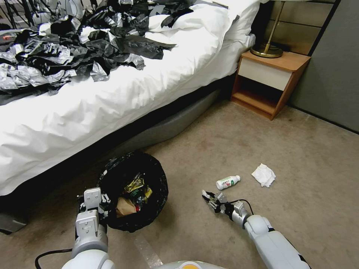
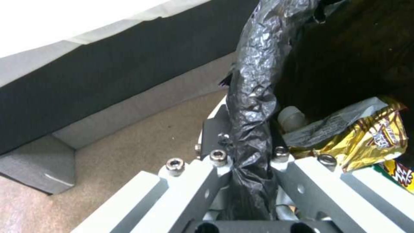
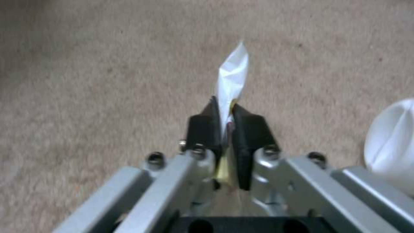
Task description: Pick up the trash bin, then pick up the garbage from the floor and place it into the trash bin.
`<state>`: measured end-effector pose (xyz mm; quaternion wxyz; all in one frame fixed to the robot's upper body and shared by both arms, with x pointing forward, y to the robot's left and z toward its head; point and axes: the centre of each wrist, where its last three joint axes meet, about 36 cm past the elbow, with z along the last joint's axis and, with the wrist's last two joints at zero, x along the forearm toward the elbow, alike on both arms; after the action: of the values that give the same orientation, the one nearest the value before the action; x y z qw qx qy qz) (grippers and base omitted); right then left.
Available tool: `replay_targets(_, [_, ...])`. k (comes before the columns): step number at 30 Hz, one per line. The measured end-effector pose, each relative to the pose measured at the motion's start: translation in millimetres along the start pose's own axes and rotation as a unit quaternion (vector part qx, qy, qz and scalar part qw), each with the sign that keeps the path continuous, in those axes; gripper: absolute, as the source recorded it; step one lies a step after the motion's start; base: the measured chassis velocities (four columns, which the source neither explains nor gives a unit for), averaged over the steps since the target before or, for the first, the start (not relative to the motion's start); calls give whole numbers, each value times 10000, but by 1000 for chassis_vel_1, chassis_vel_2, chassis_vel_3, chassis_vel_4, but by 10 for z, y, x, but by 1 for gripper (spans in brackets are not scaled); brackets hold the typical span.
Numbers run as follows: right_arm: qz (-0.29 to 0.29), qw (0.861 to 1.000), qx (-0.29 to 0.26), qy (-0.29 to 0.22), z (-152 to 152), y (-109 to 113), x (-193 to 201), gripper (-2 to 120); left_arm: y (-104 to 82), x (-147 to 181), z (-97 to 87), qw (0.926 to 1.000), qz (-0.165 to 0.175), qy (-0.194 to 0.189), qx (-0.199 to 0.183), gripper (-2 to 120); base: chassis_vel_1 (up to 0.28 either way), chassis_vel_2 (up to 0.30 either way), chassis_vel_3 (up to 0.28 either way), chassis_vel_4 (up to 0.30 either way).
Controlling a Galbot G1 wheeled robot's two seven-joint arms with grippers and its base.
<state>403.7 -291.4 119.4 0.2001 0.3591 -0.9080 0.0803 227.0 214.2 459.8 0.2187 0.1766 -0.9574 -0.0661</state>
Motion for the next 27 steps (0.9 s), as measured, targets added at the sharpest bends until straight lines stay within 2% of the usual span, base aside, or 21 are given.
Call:
replay_targets(3, [36, 10000, 25, -75, -38, 23, -12, 0, -4, -2, -1, 10000, 7, -3, 3, 0, 0, 0, 0, 0])
replay_targets(11, [252, 9991, 22, -338, -167, 71, -35, 0, -12, 4, 6, 10000, 33, 9, -9, 0, 0, 0, 0, 0])
replay_targets(14, [375, 9980, 10, -513, -252, 70, -16, 0, -13, 6, 7, 10000, 39, 8, -15, 0, 0, 0, 0, 0])
replay_targets(17, [525, 9938, 27, -980, -510, 103, 24, 0, -20, 8, 7, 10000, 50, 7, -16, 0, 0, 0, 0, 0])
replay_targets(18, [525, 9938, 27, -980, -510, 103, 24, 0, -20, 8, 7, 10000, 50, 7, -16, 0, 0, 0, 0, 0])
replay_targets(19, [556, 9906, 49, -1250, -675, 126, 40, 0, -24, 8, 5, 10000, 55, 3, -15, 0, 0, 0, 0, 0])
replay_targets(20, [560, 9897, 57, -1313, -715, 132, 45, 0, -25, 9, 5, 10000, 56, 3, -14, 0, 0, 0, 0, 0])
replay_targets(21, [561, 9832, 121, -1734, -972, 181, 77, 0, -31, 9, 7, 10000, 64, 5, -14, 0, 0, 0, 0, 0])
replay_targets(22, [561, 9832, 121, -1734, -972, 181, 77, 0, -31, 9, 7, 10000, 64, 5, -14, 0, 0, 0, 0, 0])
replay_targets(23, [508, 9736, 242, -2213, -1252, 264, 126, 0, -40, 8, 17, 10000, 77, 19, -22, 0, 0, 0, 0, 0])
replay_targets(24, [477, 9693, 301, -2391, -1364, 298, 150, 0, -43, 8, 21, 10000, 81, 25, -28, 0, 0, 0, 0, 0])
replay_targets(25, [233, 9473, 558, -3147, -1890, 478, 290, 0, -51, 12, 37, 9999, 94, 47, -53, 0, 0, 0, 0, 0])
replay_targets(26, [233, 9473, 558, -3147, -1890, 478, 290, 0, -51, 12, 37, 9999, 94, 47, -53, 0, 0, 0, 0, 0])
replay_targets(27, [58, 9366, 624, -3449, -2126, 594, 362, 0, -55, 16, 42, 9999, 110, 55, -59, 0, 0, 0, 0, 0])
